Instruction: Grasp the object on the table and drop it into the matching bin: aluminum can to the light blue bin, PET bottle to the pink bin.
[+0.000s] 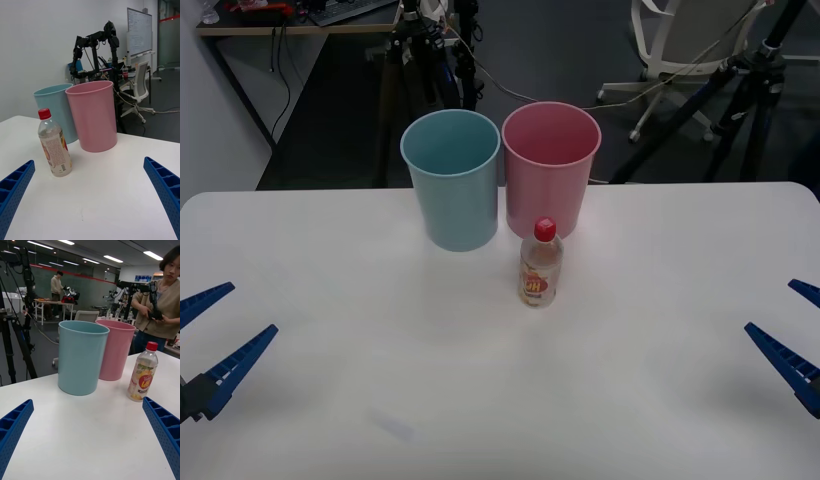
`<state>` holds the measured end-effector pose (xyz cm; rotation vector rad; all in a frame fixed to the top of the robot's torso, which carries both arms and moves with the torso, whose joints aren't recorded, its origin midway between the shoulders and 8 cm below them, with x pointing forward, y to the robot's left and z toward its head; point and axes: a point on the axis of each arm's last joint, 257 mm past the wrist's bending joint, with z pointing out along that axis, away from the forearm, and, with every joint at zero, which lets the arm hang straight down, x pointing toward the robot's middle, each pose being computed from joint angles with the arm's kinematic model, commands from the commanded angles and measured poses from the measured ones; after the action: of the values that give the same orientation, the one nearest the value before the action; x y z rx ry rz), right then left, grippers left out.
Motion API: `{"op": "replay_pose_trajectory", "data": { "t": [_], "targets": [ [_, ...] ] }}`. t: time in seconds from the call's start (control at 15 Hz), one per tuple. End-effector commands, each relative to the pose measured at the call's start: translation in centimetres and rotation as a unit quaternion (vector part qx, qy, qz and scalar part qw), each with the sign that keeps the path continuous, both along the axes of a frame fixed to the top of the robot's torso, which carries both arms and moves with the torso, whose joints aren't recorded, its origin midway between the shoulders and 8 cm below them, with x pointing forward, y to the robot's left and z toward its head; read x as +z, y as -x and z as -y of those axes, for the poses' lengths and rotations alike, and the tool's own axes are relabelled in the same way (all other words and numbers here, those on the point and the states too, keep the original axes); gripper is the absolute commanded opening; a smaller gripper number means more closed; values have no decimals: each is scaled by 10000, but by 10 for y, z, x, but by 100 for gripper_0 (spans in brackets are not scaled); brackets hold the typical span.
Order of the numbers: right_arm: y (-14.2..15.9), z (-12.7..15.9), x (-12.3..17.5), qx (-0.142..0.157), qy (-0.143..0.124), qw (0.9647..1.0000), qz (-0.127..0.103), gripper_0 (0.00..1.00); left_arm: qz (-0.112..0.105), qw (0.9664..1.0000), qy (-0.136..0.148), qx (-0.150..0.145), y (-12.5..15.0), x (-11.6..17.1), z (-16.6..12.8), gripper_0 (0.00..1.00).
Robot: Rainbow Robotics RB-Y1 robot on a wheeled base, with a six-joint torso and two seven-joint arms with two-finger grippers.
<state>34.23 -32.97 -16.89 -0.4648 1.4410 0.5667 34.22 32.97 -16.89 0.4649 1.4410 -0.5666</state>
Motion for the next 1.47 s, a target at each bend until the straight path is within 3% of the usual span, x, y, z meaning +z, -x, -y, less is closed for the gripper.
{"op": "replay_pose_trajectory", "data": {
  "t": [0.07,0.47,0.53,0.73,1.0,1.2,1.47],
  "targets": [
    [-3,0,3,-28,-77,10000,56,100,0,10000,0,0,0,0,0,100],
    [-7,2,6,-10,-12,9999,157,100,0,10000,0,0,0,0,0,100],
    [-5,-3,2,73,56,9998,150,100,0,10000,0,0,0,0,0,100],
    [2,-22,-14,359,590,9967,431,100,0,10000,0,0,0,0,0,100],
    [4,-41,-29,747,861,9919,567,100,0,10000,0,0,0,0,0,100],
    [-1,-57,-44,962,816,9911,418,100,0,10000,0,0,0,0,0,100],
    [-27,-91,-59,1276,686,9887,394,100,0,10000,0,0,0,0,0,100]
  ]
}}
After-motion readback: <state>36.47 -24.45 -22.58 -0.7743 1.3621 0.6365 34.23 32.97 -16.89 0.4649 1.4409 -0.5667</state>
